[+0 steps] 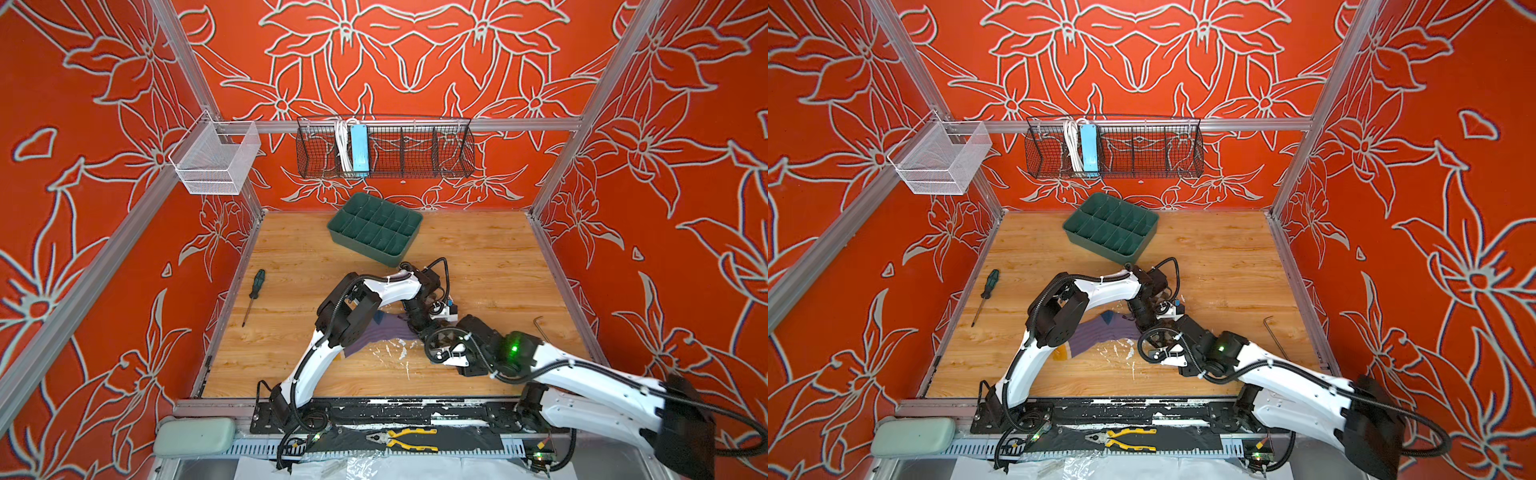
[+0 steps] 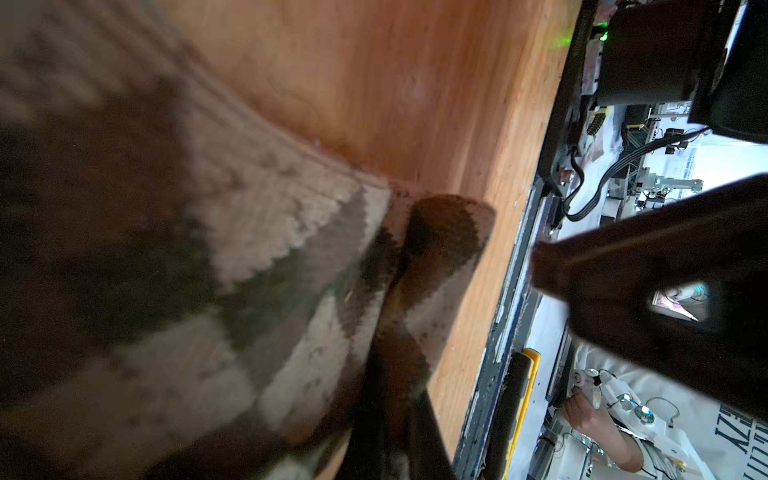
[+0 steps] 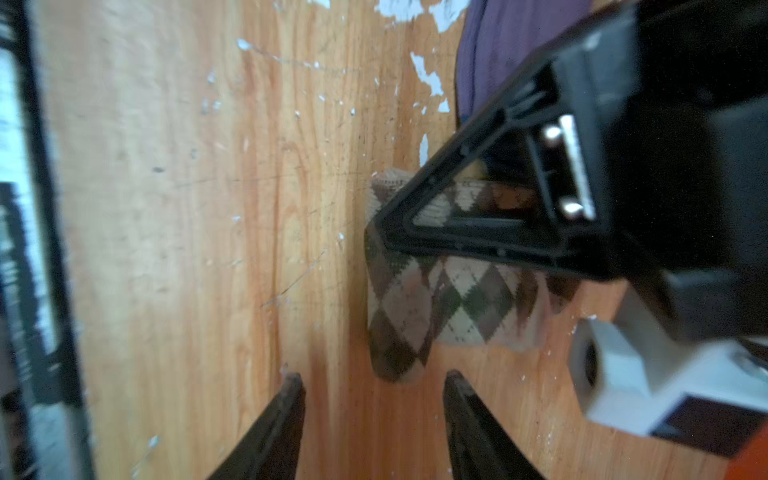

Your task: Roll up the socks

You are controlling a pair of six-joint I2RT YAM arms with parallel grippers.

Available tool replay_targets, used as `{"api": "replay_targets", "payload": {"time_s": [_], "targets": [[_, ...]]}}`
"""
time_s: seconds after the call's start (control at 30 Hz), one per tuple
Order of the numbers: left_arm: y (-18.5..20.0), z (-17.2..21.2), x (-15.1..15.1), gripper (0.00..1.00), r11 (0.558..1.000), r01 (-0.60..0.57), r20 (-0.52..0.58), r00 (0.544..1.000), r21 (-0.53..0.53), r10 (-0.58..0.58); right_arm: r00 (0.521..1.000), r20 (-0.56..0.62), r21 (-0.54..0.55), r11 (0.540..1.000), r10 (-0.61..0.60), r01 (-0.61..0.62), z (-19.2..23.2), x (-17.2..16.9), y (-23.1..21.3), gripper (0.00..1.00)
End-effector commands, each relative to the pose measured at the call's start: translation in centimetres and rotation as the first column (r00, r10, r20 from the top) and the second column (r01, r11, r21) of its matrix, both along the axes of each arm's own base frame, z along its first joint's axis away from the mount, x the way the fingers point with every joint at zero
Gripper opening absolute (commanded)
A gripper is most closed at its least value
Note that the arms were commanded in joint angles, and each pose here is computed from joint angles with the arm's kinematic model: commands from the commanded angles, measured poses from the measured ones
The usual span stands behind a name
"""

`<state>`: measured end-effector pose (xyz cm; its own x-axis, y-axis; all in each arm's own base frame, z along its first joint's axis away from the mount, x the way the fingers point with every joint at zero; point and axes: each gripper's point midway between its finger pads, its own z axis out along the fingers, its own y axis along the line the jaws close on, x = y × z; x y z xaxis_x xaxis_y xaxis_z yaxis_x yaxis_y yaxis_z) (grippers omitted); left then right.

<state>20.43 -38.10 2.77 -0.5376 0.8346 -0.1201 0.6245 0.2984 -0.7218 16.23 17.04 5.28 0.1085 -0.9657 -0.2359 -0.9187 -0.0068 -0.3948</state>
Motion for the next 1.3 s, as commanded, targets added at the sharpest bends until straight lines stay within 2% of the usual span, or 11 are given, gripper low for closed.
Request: {"api": "replay_targets", "payload": {"time_s": [0.0, 0.13, 0.37, 0.53, 0.63, 0.8, 0.9, 1.07, 1.13, 1.2, 1.27], "targets": [[1.2, -1.7, -0.5, 0.0, 0.997, 0.005, -0.033, 0.999, 0.076, -0.002, 0.989, 0.14, 0.079, 0.996, -0.052, 0.042, 0.6, 3.1, 2.2, 0.54], [1.4, -1.3, -0.6, 0.03, 0.997, 0.011, -0.018, 1.0, 0.071, -0.01, 0.992, 0.106, 0.036, 0.998, -0.062, 0.058, -1.9, 2.8, 1.8, 0.45], [1.5, 1.5, -0.2, 0.17, 1.0, -0.004, 0.098, 0.995, -0.006, 0.004, 0.996, 0.032, 0.018, 0.996, -0.084, 0.083, -3.1, 1.4, 0.9, 0.01], [3.0, 5.1, 2.4, 0.24, 0.994, -0.104, 0.346, 0.932, -0.024, 0.106, 0.996, -0.026, 0.007, 0.997, -0.083, 0.083, -3.1, 0.2, 0.2, 0.0], [5.0, 9.1, 5.5, 0.36, 0.972, -0.218, 0.576, 0.785, -0.085, 0.226, 0.994, -0.076, 0.017, 0.997, -0.075, 0.076, -3.1, -0.7, 0.3, 0.0], [10.4, 16.6, 9.6, 0.38, 0.882, -0.36, 0.833, 0.351, -0.302, 0.429, 0.972, -0.22, 0.064, 0.993, -0.081, 0.097, -2.7, -1.9, 1.6, 0.0], [12.5, 19.2, 9.0, 0.44, 0.855, -0.32, 0.843, 0.227, -0.408, 0.487, 0.933, -0.343, 0.071, 0.987, -0.112, 0.145, -2.8, -2.5, 2.3, 0.0], [13.2, 18.9, 5.2, 0.92, 0.928, -0.18, 0.86, 0.352, -0.326, 0.37, 0.847, -0.511, -0.01, 0.987, -0.145, 0.163, -3.3, -3.3, 2.3, 0.0], [13.1, 18.9, 3.5, 0.95, 0.944, -0.098, 0.864, 0.382, -0.315, 0.328, 0.81, -0.565, -0.025, 0.985, -0.157, 0.173, -3.4, -3.3, 2.4, 0.0], [12.6, 18.9, 1.7, 0.94, 0.956, 0.015, 0.898, 0.348, -0.292, 0.269, 0.773, -0.607, -0.032, 0.977, -0.186, 0.21, -3.4, -2.5, 2.3, 0.0], [11.7, 18.2, 0.0, 0.92, 0.968, 0.147, 0.959, 0.229, -0.205, 0.169, 0.743, -0.637, -0.031, 0.969, -0.207, 0.243, -3.3, -1.9, 2.2, 0.0]]}}
